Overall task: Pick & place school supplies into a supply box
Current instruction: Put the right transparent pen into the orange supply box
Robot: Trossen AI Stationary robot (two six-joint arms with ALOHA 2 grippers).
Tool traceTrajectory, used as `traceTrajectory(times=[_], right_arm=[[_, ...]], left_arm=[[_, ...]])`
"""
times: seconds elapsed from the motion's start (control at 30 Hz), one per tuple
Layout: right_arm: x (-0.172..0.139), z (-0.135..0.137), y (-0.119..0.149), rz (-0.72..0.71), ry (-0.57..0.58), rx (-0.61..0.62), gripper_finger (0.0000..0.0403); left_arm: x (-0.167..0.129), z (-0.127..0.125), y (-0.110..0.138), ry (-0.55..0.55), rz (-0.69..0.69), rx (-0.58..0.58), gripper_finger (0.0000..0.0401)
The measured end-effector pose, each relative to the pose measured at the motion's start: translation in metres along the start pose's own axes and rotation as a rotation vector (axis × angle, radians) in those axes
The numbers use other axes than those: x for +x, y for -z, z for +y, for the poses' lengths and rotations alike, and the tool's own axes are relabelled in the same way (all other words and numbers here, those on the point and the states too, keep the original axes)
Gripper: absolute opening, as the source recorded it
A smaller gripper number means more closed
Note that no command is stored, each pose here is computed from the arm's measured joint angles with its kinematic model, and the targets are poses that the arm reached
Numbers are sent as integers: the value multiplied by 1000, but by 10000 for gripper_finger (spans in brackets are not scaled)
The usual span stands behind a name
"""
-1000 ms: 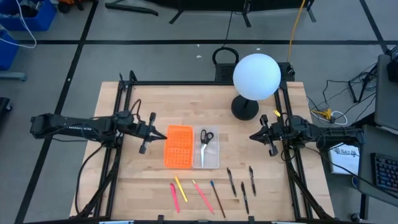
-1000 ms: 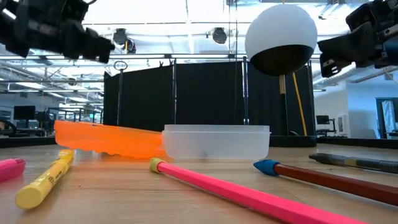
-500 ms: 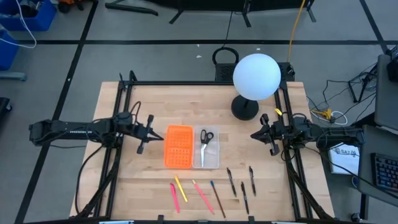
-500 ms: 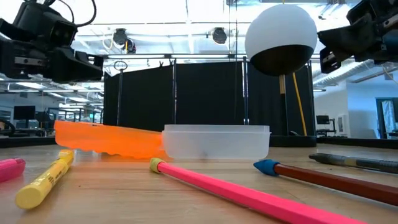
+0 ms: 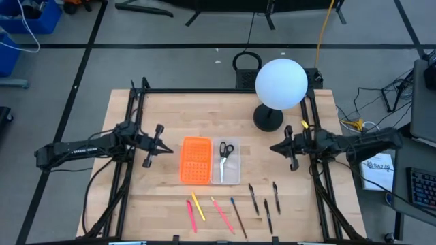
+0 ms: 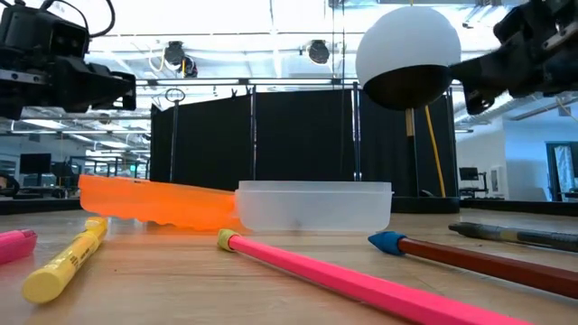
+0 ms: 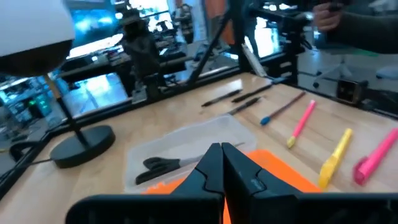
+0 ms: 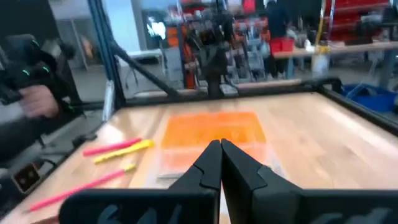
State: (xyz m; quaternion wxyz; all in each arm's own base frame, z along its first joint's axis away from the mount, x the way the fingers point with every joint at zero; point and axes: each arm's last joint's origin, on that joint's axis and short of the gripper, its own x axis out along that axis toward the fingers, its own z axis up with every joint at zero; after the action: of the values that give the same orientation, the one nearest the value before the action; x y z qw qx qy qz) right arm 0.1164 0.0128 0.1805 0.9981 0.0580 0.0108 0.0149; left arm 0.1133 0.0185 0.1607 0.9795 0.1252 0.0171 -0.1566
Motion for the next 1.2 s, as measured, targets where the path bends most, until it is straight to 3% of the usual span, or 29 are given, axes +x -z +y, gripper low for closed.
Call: traceTrajectory(times=[0.1,0.27,0.53,0.67,0.8,0.97,1.2], right_arm=[[12,13,-25,81,28,-8,0],[46,46,-66,434,118,-23,0],[121,140,-119,895,200,5,0],[146,179,-135,1069,282,162,0],[161,208,-128,1237,378,331,0],[163,218,-99,1333,704,526,0],[151,219,-59,1274,937,538,0]], left_arm=[[0,1,-1,-44,1,-36,19],[0,3,-1,-104,8,-60,42],[-1,7,-11,-170,-78,3,38],[-1,8,-13,-173,-90,-4,35],[-1,8,-13,-171,-93,-48,35],[-1,8,-13,-169,-96,-85,35],[-1,8,-13,-169,-98,-83,35]])
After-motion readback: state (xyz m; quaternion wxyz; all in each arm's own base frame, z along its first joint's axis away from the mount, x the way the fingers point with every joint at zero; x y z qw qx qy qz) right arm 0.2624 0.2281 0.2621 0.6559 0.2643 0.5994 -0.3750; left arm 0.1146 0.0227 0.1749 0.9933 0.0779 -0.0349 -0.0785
